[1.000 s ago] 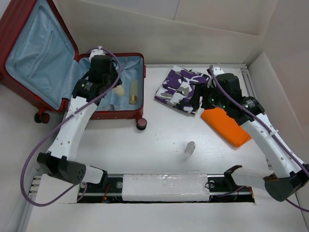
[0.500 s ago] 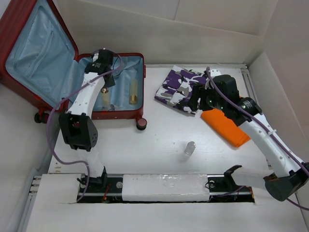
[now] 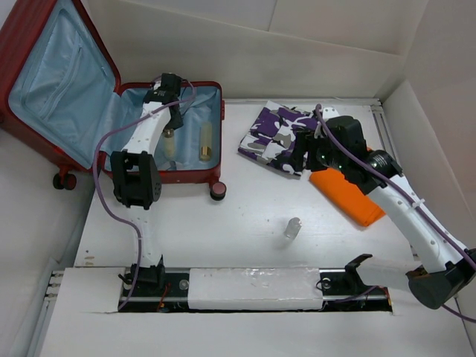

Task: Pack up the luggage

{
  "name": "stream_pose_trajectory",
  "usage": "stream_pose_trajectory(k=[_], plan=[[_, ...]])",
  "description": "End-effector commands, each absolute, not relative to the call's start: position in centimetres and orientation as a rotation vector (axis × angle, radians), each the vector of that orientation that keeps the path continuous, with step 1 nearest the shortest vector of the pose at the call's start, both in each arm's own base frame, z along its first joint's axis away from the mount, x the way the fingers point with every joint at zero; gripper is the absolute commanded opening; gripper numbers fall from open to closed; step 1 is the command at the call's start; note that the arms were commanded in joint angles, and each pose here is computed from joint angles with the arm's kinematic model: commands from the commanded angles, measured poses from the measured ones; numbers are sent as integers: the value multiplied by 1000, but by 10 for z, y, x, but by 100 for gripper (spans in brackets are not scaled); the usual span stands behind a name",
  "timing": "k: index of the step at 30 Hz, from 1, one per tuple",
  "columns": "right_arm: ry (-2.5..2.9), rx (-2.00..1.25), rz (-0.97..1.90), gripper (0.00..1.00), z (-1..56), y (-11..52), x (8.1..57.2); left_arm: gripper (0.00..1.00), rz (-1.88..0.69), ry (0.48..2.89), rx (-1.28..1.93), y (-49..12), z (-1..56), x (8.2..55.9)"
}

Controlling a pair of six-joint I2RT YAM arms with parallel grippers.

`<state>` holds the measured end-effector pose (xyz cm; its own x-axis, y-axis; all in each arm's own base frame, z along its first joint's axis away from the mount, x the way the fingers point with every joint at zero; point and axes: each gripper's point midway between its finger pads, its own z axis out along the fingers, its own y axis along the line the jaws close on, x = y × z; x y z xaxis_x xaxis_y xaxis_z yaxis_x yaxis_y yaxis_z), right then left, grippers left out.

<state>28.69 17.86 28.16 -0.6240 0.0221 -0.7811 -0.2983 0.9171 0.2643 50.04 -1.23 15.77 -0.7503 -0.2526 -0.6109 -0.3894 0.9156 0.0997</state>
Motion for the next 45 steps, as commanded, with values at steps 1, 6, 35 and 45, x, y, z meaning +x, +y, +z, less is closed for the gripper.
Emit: stream_pose_trajectory(k=[1, 6, 35, 45], plan=[[2158, -180, 423, 74, 297, 174, 292, 11, 293, 2419, -438, -10, 165, 516], [2156, -167, 401, 74, 299, 171, 295, 17, 234, 2458, -451, -7, 143, 532], [2195, -43, 339, 74, 300, 151, 285, 68, -76, 2223, -479, -30, 195, 565], [2154, -16, 317, 89, 308, 156, 305, 75, -268, 2158, -137, -125, 296, 478]])
